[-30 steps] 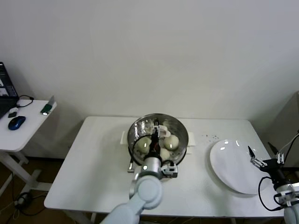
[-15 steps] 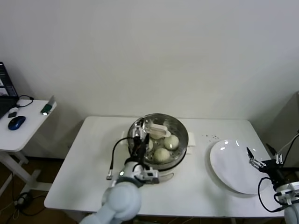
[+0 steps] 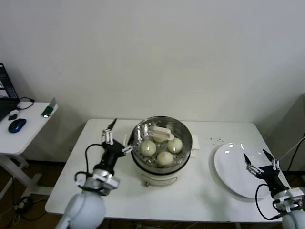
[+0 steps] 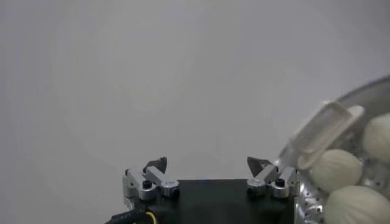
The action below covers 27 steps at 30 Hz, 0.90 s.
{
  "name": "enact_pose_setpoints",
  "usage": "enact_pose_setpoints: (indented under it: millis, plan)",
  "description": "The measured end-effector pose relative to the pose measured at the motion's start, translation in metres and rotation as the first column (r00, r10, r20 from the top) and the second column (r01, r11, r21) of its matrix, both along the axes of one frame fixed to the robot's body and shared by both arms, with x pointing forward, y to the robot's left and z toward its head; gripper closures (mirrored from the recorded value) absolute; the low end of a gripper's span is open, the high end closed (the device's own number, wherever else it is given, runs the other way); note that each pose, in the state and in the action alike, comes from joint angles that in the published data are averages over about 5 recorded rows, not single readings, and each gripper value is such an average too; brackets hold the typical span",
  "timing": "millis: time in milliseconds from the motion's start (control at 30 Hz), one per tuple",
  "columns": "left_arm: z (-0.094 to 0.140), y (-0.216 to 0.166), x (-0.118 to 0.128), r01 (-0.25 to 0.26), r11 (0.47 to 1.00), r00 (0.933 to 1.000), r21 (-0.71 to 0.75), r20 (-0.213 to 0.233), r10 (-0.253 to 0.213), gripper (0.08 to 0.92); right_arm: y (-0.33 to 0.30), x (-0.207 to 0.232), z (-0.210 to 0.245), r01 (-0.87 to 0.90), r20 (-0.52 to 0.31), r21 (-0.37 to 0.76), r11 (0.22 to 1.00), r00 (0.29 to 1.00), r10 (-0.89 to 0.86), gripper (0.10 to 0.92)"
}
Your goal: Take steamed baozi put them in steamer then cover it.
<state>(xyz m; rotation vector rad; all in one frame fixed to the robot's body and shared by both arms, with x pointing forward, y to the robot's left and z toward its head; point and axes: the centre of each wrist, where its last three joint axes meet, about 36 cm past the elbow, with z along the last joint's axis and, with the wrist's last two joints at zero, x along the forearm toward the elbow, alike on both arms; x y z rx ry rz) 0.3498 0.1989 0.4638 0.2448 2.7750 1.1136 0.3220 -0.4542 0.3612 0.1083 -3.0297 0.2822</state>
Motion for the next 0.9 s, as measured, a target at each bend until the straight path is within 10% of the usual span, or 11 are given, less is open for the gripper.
enact_pose_setpoints:
  millis: [400, 900]
  plan:
    - [-0.059, 0.083, -0.016, -0.176, 0.901, 0.9836, -0.396, -0.108, 0.144, 0.177, 0.030, -0.008, -0.008, -0.027, -0.004, 0.061, 0.998, 1.000, 0.027, 0.200]
    - [-0.105, 0.102, -0.032, -0.240, 0.837, 0.9677, -0.492, -0.190, 0.166, 0.177, 0.044, -0.009, -0.012, -0.037, -0.007, 0.091, 0.995, 0.999, 0.038, 0.200]
